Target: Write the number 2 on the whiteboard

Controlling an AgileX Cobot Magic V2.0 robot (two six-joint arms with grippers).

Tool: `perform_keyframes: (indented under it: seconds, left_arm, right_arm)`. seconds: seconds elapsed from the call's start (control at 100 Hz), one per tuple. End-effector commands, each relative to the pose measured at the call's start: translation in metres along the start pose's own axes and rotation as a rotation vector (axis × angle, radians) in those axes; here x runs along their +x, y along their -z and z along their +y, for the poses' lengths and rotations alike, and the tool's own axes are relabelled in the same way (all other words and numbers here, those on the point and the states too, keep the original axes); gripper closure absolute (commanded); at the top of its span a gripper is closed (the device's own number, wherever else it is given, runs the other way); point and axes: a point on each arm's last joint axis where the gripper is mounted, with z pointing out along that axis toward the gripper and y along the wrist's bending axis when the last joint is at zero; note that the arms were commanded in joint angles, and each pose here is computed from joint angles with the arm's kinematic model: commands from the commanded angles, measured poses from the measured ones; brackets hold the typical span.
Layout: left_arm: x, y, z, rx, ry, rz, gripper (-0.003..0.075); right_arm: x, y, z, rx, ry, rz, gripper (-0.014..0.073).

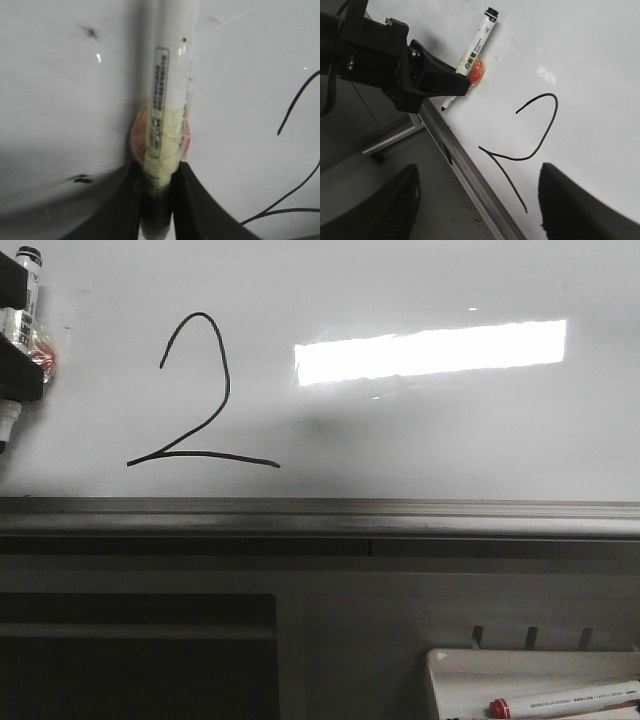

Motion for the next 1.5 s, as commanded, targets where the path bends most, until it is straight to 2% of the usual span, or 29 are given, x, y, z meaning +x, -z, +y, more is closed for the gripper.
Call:
perform_keyframes:
  seconds: [0.0, 0.29, 0.36, 0.51, 0.58, 0.84, 1.11, 1.27, 1.36, 1.45, 1.49]
  left_arm:
    - [-0.016, 0.002, -0.003, 0.004, 0.0, -0.083, 0.0741]
    - [-0.017, 0.001, -0.002, -0.002, -0.012, -0.102, 0.0727]
    - [-0.017, 0.001, -0.002, -0.002, -0.012, -0.103, 0.0666]
    - [-0.018, 0.001, -0.002, -0.004, -0.02, -0.116, 0.044]
    - [-0.019, 0.001, -0.002, -0.005, -0.019, -0.125, 0.0385]
    - [-0.02, 0.003, -0.003, -0.002, -0.02, -0.133, 0.0384]
    - [-0.026, 0.025, -0.007, 0.028, -0.033, -0.193, 0.0384]
    - [-0.026, 0.042, -0.01, 0.055, -0.037, -0.195, 0.0384]
    - [-0.026, 0.055, -0.013, 0.075, -0.042, -0.203, 0.0403]
    - [-0.028, 0.071, -0.015, 0.096, -0.046, -0.248, 0.0533]
    - [-0.029, 0.08, -0.016, 0.107, -0.048, -0.282, 0.0622]
  right_arm:
    - [-0.02, 0.015, -0.002, 0.022, -0.01, -0.121, 0.0153]
    - [-0.02, 0.015, -0.002, 0.019, -0.015, -0.119, 0.0153]
    - [-0.019, 0.015, -0.001, 0.017, -0.015, -0.115, 0.0153]
    - [-0.019, 0.015, -0.001, 0.016, -0.015, -0.112, 0.0153]
    - [-0.019, 0.015, -0.001, 0.016, -0.015, -0.112, 0.0153]
    - [-0.019, 0.015, -0.001, 0.016, -0.015, -0.112, 0.0153]
    - [-0.018, 0.015, -0.001, 0.01, -0.015, -0.096, 0.0163]
    - [-0.017, 0.016, 0.0, 0.005, -0.014, -0.085, 0.0283]
    - [-0.016, 0.017, 0.0, 0.001, -0.013, -0.079, 0.0462]
    - [-0.018, 0.023, 0.001, 0.006, 0.002, -0.088, 0.0673]
    - [-0.018, 0.026, 0.001, 0.009, 0.008, -0.096, 0.0659]
